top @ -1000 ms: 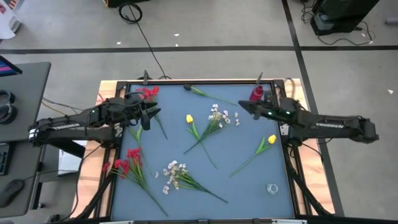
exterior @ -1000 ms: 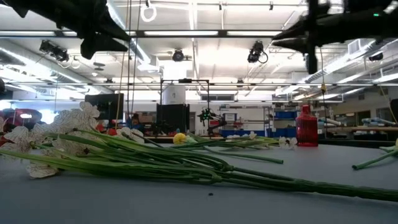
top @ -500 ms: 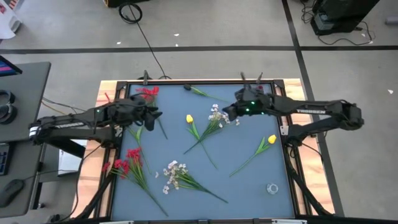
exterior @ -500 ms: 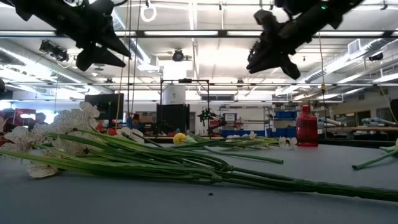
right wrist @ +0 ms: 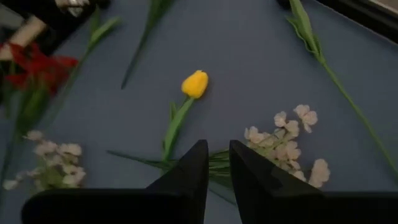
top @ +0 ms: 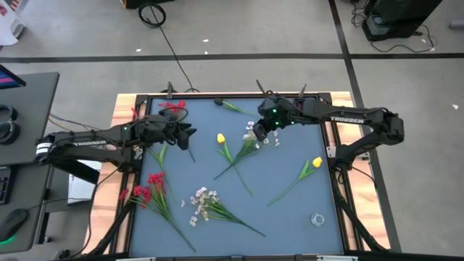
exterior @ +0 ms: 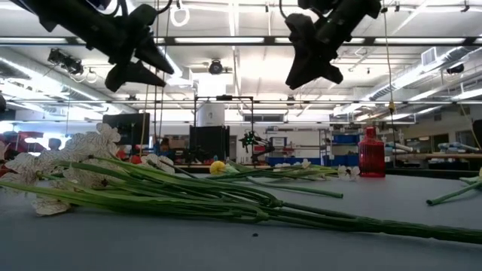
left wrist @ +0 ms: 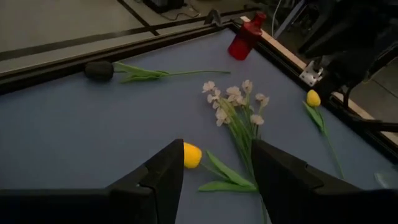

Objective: Sort flowers into vase by color
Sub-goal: Put the right black tulip into the red glass vase

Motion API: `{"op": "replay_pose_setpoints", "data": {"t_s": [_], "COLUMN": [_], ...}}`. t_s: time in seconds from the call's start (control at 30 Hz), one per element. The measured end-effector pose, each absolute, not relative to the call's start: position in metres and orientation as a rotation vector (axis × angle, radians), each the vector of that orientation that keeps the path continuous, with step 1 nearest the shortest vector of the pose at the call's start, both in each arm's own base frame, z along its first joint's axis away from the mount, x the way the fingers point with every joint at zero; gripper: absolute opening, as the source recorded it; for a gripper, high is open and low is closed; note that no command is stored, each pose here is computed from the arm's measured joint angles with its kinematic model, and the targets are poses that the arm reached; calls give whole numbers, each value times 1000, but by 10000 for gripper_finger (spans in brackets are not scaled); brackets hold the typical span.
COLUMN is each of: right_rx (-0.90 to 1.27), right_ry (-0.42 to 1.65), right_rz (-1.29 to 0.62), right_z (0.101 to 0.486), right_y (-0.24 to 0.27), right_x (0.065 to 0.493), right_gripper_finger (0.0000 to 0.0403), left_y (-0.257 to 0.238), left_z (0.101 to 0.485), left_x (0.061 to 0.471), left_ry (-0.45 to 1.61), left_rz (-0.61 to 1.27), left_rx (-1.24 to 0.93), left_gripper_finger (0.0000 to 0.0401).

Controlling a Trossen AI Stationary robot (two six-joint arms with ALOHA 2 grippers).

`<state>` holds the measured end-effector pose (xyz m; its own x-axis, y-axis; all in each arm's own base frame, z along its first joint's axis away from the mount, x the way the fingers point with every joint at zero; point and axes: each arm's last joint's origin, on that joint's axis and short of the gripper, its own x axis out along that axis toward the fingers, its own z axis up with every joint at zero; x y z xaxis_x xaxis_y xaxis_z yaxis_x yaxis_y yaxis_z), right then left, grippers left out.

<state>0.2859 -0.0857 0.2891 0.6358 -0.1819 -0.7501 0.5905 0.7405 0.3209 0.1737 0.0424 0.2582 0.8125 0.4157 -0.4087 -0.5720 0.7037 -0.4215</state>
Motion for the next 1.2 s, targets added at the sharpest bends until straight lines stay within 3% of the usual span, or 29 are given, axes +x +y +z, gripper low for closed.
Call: {"op": "replay_pose_setpoints", "data": {"t_s": [0.33, 0.53, 1.2], "right_rx": [534, 460, 461], "right_ry": [982, 1183, 1442], "right_rz": [-566, -609, -585], "right_z": [253, 232, 188], "right_y": [-124, -156, -242], "right_x": [326, 345, 352], "right_gripper_finger": [165, 165, 165], "left_y": [44, 44, 44], "left_z": [257, 255, 247], "left_x": [179, 178, 173], "left_ry": [262, 266, 323], "left_rz": [581, 598, 683], "left_rx": [-630, -690, -754], "left_gripper_finger": [192, 192, 192]}}
